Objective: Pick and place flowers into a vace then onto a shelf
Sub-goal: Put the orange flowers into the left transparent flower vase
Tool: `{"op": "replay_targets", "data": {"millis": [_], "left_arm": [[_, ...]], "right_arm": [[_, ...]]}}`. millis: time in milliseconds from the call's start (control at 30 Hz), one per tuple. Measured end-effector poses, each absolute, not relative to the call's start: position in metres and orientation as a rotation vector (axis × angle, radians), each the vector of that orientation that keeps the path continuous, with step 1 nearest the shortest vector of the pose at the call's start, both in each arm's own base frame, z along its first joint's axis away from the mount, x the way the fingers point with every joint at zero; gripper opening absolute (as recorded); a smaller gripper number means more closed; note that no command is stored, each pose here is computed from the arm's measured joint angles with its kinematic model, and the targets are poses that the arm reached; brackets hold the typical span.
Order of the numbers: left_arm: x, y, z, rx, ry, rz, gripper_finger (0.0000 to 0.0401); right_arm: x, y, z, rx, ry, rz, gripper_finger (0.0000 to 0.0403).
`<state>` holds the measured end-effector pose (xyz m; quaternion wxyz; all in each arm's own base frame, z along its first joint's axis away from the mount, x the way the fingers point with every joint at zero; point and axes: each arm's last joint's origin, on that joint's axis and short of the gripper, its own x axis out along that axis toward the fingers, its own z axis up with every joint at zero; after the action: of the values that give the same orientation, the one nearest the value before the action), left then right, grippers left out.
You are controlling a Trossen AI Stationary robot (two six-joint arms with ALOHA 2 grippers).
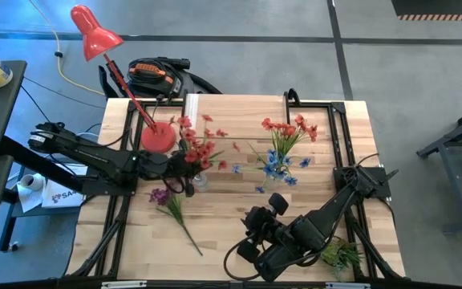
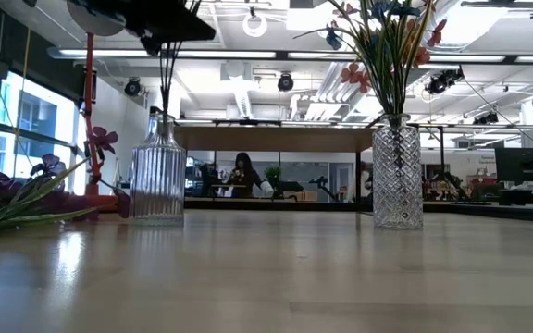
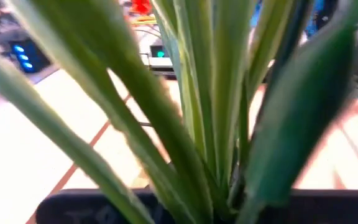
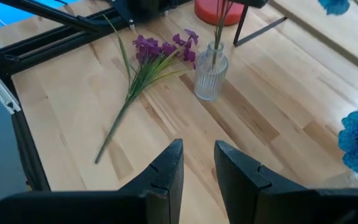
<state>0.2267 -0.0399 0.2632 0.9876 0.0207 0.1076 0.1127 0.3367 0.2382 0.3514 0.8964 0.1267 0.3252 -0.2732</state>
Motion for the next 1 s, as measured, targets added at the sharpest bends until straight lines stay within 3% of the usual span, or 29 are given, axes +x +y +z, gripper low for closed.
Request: {"op": "replay_targets", "data": {"millis": [433, 1000], "left_arm": [[0.220, -0.038, 0.238, -0.014, 0.253, 0.245, 0.0043], [0.218, -0.038, 0.230, -0.073, 0.330, 0.237, 0.0208]], "right_arm": [[0.335, 0.237, 0.350, 0.261, 0.704, -0.568, 0.0083], [0.337, 0.234, 0.349, 0.257, 0.714, -0.579, 0.0083]]}}
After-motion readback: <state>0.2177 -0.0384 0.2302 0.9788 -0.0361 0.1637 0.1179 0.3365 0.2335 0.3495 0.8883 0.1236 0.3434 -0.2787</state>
